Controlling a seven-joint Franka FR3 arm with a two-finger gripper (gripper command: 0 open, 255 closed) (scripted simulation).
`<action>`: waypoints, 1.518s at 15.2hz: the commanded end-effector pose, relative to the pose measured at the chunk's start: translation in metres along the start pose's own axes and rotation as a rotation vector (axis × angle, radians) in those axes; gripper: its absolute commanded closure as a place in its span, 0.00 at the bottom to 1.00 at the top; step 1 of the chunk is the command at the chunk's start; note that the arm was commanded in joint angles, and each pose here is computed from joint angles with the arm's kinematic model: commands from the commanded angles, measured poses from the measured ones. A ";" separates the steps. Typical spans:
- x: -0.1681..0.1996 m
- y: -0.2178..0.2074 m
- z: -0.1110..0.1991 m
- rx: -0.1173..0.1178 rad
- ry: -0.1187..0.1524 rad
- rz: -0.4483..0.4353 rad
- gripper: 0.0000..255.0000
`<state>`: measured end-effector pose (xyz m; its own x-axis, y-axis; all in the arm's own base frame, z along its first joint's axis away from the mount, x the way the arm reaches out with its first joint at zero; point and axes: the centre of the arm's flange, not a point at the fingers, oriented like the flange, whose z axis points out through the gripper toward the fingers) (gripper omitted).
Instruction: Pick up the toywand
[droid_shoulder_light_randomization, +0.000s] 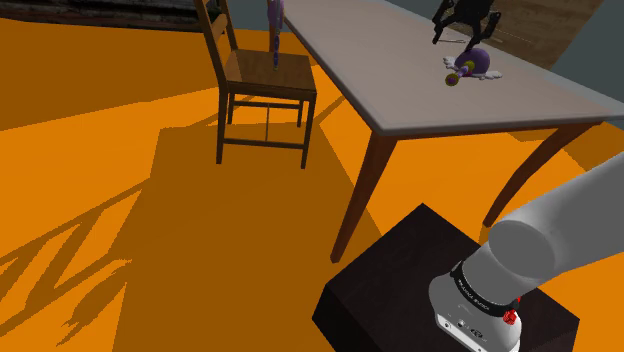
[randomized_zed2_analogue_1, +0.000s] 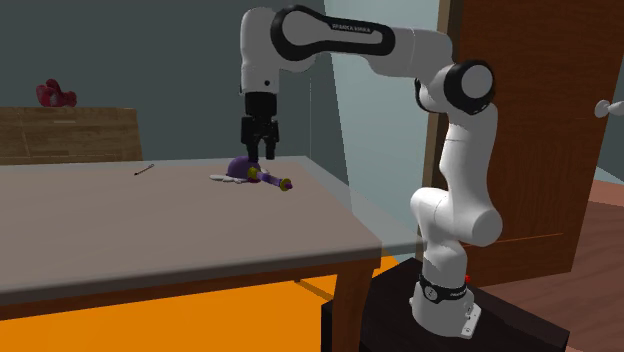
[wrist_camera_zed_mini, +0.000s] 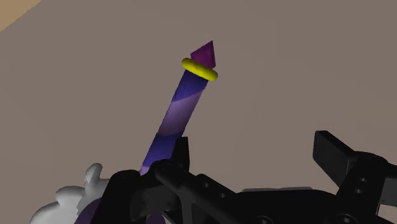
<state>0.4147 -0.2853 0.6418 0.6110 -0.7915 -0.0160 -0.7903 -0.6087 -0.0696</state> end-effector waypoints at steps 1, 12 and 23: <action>0.018 0.021 0.001 0.011 -0.007 0.099 0.00; 0.063 0.102 0.028 0.045 -0.033 0.409 0.00; 0.063 0.103 0.046 0.045 -0.033 0.409 1.00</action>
<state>0.3739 -0.3950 0.5879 0.2491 -0.9650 -0.0823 -0.9658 -0.2412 -0.0951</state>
